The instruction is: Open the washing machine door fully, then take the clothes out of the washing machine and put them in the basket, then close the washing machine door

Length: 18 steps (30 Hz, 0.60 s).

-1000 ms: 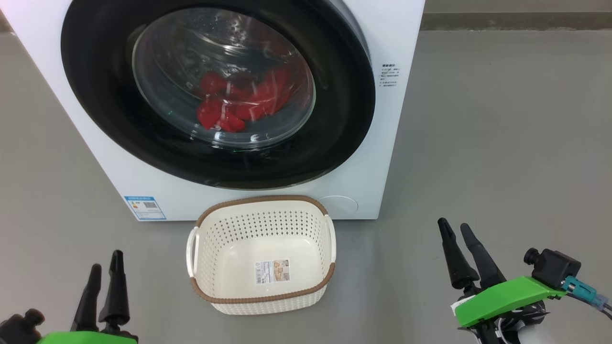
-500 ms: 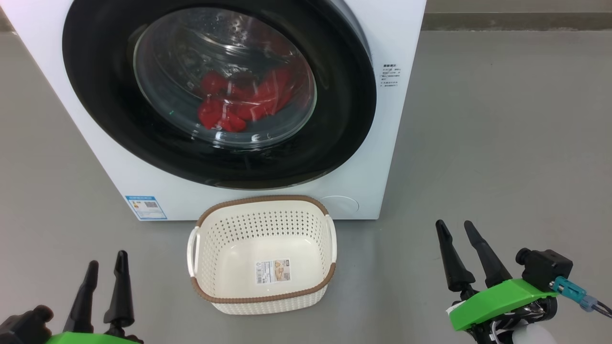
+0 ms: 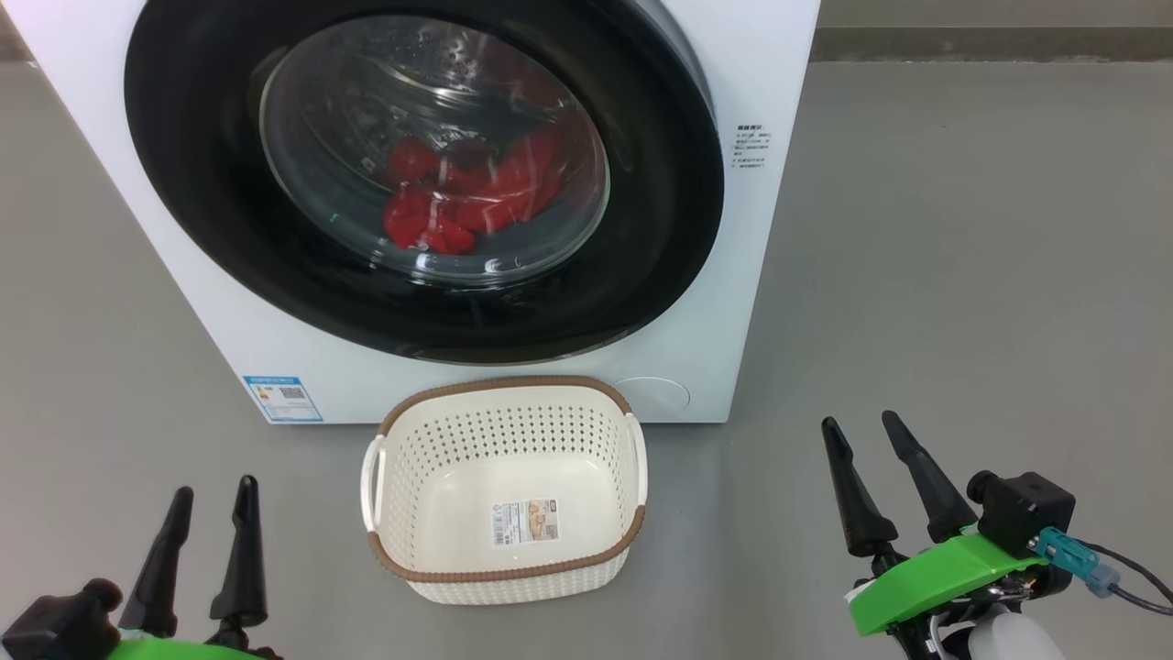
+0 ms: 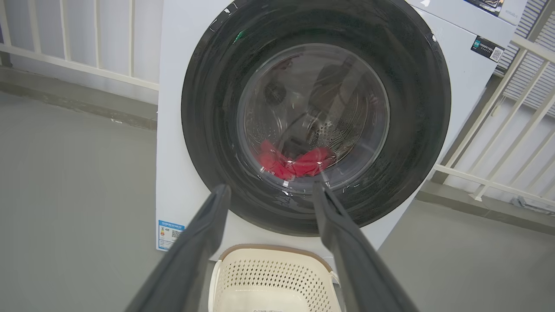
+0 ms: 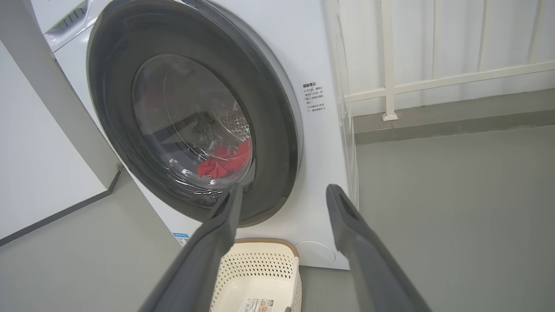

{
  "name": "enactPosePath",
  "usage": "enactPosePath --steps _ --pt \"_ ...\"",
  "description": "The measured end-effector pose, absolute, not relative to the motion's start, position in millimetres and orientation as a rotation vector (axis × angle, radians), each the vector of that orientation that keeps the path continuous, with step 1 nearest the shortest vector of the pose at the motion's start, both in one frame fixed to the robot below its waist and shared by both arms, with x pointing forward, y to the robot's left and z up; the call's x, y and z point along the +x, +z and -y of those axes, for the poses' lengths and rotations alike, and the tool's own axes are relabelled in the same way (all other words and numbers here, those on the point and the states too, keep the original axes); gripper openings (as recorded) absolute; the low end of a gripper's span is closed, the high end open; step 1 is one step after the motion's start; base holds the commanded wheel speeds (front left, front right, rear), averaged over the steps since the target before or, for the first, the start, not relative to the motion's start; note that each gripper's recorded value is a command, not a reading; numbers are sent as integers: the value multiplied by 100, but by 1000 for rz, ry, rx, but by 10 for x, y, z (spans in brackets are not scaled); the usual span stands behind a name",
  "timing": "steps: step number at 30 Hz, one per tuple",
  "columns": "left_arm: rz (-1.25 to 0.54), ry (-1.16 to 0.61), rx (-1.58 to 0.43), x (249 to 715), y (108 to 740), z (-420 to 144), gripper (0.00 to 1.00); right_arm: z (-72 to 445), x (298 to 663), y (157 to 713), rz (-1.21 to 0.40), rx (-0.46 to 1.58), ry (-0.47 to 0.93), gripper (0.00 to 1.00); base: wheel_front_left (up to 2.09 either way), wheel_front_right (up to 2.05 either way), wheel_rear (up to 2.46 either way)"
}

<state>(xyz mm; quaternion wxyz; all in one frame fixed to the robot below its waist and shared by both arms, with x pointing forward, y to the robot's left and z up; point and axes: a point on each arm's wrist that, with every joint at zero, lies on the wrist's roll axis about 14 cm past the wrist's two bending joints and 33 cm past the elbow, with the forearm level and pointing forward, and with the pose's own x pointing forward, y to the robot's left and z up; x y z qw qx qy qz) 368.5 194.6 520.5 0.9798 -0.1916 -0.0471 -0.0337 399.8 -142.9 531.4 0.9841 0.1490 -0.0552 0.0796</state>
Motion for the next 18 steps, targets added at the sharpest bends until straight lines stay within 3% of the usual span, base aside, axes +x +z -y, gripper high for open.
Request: enactPosePath --steps 18 --pt "142 -110 -263 3680 5317 -1898 100 1336 4023 5450 170 174 198 100 0 0 0"
